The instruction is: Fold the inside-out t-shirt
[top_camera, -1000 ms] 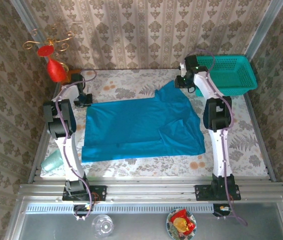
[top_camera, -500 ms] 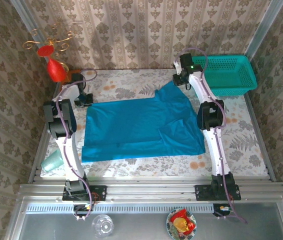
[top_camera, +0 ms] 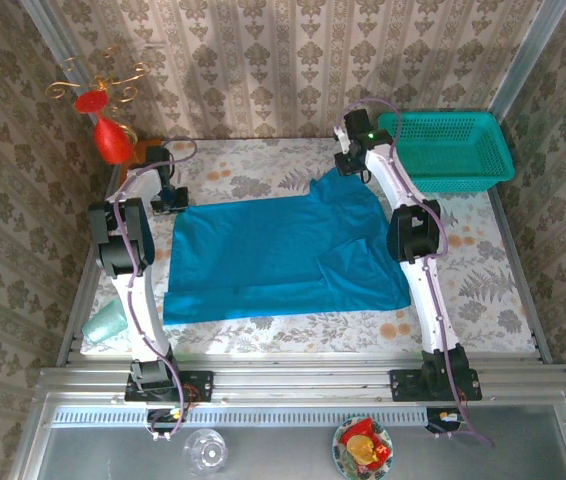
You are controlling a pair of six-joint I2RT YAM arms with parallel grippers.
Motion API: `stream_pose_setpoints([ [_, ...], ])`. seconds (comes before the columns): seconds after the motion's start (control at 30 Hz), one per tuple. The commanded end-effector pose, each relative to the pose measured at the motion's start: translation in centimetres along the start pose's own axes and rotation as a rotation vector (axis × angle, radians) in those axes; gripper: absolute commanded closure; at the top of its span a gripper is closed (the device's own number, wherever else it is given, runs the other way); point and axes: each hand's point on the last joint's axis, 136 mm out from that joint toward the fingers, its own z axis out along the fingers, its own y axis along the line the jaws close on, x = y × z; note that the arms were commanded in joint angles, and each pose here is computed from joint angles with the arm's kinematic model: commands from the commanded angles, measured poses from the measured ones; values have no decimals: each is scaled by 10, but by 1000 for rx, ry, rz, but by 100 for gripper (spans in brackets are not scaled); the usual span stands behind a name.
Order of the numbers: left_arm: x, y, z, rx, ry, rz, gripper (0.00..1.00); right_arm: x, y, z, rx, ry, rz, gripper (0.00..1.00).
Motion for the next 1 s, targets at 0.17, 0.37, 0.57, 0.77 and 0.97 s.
stream_pose_setpoints([
  [0.17, 10, -3, 6, 4, 44, 27, 100, 40, -16, 1, 81, 154, 87, 66],
  [0.37, 10, -3, 6, 5, 46, 29, 100, 57, -30, 15, 133, 201, 81, 66],
  [0.57, 13, -2, 5, -1, 51, 34, 100, 70, -33, 29, 129, 237, 68, 67],
  [0.77, 13, -1, 6, -1, 51, 32, 100, 84, -34, 40, 122, 278, 57, 72],
  [0.97, 12, -2, 5, 2, 49, 31, 100, 82, -35, 39, 101, 271, 75, 87],
])
